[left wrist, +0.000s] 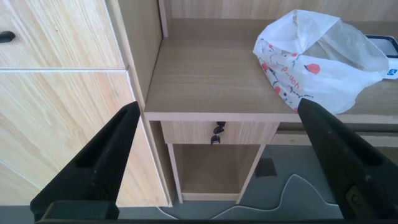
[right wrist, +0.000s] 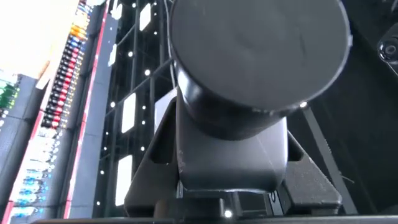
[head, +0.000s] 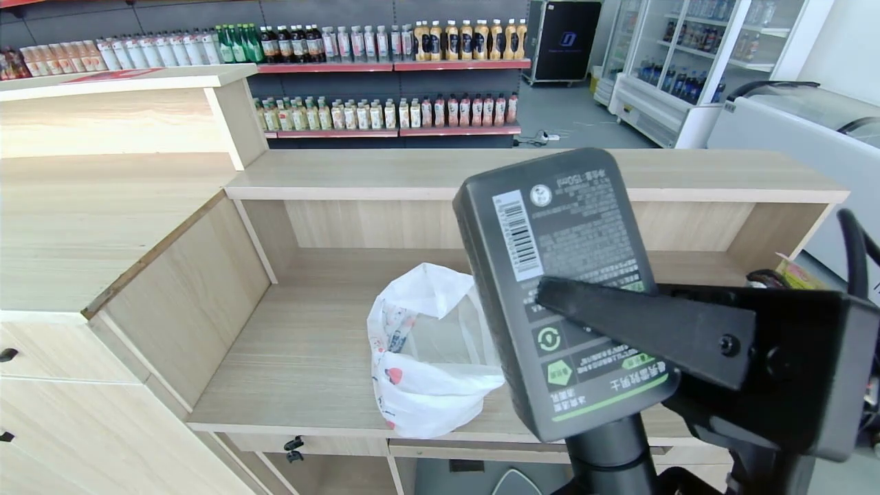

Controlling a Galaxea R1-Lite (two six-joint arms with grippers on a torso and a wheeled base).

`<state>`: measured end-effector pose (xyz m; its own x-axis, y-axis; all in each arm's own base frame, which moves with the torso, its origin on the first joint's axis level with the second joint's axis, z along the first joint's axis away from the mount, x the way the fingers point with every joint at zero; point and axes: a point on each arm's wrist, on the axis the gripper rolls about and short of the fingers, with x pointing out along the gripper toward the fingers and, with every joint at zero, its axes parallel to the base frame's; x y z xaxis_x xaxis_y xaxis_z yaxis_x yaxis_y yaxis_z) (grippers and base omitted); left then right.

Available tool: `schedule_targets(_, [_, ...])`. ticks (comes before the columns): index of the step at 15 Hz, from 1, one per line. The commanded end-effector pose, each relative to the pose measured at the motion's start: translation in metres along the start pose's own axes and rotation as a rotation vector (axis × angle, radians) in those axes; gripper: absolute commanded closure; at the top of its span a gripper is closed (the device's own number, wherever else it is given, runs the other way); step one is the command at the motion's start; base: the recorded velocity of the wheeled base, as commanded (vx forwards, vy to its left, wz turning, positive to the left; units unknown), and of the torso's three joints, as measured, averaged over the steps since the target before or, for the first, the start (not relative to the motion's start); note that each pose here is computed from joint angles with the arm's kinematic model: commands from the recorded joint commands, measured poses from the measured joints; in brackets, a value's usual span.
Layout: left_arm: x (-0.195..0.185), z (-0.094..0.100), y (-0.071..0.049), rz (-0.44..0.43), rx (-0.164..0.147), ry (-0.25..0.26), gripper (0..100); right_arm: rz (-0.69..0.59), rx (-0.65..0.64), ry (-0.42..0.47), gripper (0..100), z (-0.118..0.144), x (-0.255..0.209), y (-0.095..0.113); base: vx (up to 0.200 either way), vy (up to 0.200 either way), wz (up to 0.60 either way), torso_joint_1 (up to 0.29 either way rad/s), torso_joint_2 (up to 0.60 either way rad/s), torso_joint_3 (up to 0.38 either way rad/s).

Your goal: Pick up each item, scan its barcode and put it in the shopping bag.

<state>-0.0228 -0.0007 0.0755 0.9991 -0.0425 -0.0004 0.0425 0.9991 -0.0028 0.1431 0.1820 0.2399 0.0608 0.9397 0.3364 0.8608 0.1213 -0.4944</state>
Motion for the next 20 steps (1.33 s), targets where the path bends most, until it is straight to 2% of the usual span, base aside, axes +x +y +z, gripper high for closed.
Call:
schedule_targets(1, [0.0, 0.0, 0.0, 0.0, 0.0, 0.001, 0, 0.011, 0.018, -0.014, 100, 0.005, 0.003, 0.005, 0.0, 0.0, 0.0, 0.0, 0.0, 0.0])
schedule_targets(9, [0.0, 0.0, 0.0, 0.0, 0.0, 0.001, 0, 0.01, 0.043, -0.034, 100, 0.01, 0.005, 0.006, 0.0, 0.0, 0.0, 0.0, 0.0, 0.0])
schedule_targets(12, [0.0, 0.0, 0.0, 0.0, 0.0, 0.001, 0, 0.009, 0.167, 0.037, 100, -0.008, -0.006, -0.011, 0.0, 0.0, 0.0, 0.0, 0.0, 0.0])
schedule_targets(13, [0.0, 0.0, 0.0, 0.0, 0.0, 0.0, 0, 0.189, 0.361, 0.196, 100, -0.031, -0.037, -0.011, 0.0, 0.0, 0.0, 0.0, 0.0, 0.0])
schedule_targets(16, [0.0, 0.0, 0.0, 0.0, 0.0, 0.001, 0, 0.5, 0.818, 0.486, 100, -0.047, -0.107, -0.018, 0.0, 0.0, 0.0, 0.0, 0.0, 0.0])
schedule_targets(17, [0.0, 0.0, 0.0, 0.0, 0.0, 0.001, 0, 0.618, 1.071, 0.721, 100, -0.043, -0.141, -0.026, 0.0, 0.0, 0.0, 0.0, 0.0, 0.0])
schedule_targets(18, [0.0, 0.0, 0.0, 0.0, 0.0, 0.001, 0, 0.604, 1.222, 0.999, 100, -0.045, -0.164, -0.04, 0.0, 0.0, 0.0, 0.0, 0.0, 0.0])
schedule_targets(20, [0.0, 0.0, 0.0, 0.0, 0.0, 0.001, 0, 0.546, 1.376, 1.377, 100, -0.04, -0.194, -0.042, 0.0, 0.0, 0.0, 0.0, 0.0, 0.0])
